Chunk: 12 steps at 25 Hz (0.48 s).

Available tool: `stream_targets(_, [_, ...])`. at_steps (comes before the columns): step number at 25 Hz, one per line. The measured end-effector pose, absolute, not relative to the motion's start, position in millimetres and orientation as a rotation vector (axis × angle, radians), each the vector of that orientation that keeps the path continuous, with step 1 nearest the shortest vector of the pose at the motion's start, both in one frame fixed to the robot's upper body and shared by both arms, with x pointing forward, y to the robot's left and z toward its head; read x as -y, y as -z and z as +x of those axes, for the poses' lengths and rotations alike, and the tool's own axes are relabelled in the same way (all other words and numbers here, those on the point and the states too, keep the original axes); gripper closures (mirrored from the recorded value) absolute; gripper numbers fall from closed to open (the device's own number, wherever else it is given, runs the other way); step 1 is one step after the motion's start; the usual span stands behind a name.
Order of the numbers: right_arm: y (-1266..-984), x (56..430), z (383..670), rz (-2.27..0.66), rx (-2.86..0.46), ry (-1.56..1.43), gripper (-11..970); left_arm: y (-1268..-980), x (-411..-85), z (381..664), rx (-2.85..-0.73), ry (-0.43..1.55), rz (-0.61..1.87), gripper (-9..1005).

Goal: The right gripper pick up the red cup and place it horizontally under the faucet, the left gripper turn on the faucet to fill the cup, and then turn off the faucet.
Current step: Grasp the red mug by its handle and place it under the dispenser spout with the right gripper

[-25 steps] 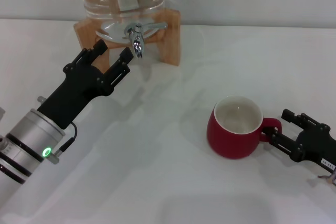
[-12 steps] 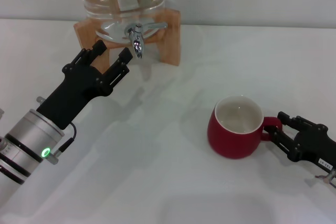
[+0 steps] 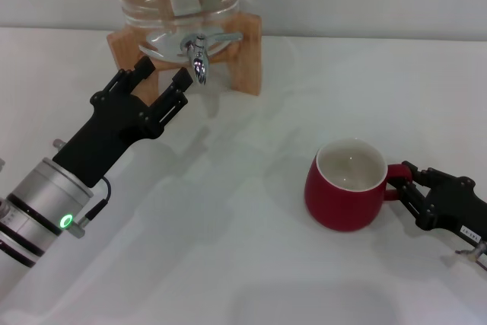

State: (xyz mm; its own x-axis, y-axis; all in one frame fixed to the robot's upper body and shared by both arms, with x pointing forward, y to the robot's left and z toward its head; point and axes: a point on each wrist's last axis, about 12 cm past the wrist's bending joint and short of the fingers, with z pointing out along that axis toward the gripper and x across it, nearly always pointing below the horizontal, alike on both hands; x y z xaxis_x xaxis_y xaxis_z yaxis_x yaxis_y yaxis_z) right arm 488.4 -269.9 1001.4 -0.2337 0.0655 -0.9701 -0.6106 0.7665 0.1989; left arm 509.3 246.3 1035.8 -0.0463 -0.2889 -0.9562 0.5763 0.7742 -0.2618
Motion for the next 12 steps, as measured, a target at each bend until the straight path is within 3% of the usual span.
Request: stream_targets(12, [-1007.4,257.2,495.7,-0.479,-1.650,-0.664,764,-1037.2,-246.0,509.8,-1.449,0.713,0.249,239])
